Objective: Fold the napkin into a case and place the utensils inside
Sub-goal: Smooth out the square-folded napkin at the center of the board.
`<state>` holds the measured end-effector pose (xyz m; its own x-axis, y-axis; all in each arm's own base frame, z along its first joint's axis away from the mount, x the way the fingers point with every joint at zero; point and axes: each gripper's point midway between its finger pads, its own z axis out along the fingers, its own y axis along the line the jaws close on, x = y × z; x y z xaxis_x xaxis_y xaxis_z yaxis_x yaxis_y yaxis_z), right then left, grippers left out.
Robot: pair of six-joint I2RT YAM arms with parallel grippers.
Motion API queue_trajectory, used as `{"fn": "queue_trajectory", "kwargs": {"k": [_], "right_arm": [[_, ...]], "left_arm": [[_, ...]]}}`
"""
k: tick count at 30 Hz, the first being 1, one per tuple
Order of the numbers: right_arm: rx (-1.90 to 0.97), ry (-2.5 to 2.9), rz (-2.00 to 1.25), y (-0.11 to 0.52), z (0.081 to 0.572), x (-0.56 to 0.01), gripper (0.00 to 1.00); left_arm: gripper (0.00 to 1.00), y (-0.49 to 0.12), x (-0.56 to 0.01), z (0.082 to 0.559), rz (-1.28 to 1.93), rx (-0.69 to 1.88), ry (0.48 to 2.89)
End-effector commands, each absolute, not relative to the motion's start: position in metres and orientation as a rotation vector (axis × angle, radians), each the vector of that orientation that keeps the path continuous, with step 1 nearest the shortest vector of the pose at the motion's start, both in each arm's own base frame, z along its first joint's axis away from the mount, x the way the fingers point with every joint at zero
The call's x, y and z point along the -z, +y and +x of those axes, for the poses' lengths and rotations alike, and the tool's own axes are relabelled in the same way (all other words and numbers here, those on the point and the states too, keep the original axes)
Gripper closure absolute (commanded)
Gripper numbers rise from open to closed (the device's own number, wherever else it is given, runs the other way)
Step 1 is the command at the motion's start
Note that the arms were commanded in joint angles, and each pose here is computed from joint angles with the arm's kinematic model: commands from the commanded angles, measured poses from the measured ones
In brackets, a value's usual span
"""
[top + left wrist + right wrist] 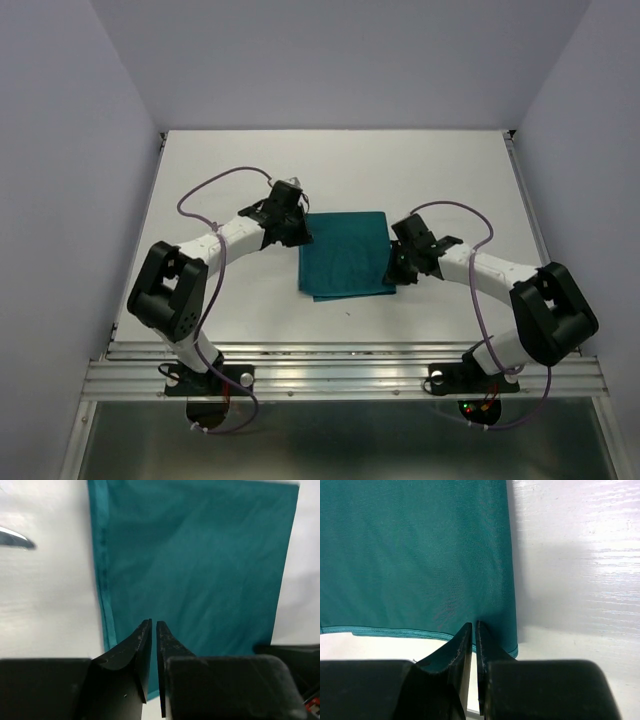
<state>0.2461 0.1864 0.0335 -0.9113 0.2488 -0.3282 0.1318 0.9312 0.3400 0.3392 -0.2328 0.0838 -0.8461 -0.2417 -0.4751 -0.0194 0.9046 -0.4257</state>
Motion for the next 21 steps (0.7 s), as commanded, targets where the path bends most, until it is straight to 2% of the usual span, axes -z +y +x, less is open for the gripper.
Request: {"fn": "queue_trajectory", "kwargs": {"k": [1,5,9,15,21], "right_arm": [[-0.434,2.704,0.298,0.189,0.249,-0.029,0.87],[-0.411,2.740,0.283,0.188,0.246,-0.017,0.87],[-0.422,2.715,0.257,0.190,0.246,-0.030,0.87],[-0.446,2.633,0.297,0.187,0.251,-0.055,0.87],[-0.357,2.696,0.307,0.176,0.232,-0.026,0.87]], "left_arm": [[0.79,-0.255,-0.084,0.299,-0.119,0.677,2.552],[0.79,-0.253,-0.059,0.262,-0.101,0.713,2.618],[0.79,-0.233,-0.036,0.238,-0.121,0.665,2.663],[0.79,-0.229,-0.038,0.233,-0.109,0.667,2.660],[0.78,-0.226,-0.037,0.230,-0.112,0.664,2.657]]}}
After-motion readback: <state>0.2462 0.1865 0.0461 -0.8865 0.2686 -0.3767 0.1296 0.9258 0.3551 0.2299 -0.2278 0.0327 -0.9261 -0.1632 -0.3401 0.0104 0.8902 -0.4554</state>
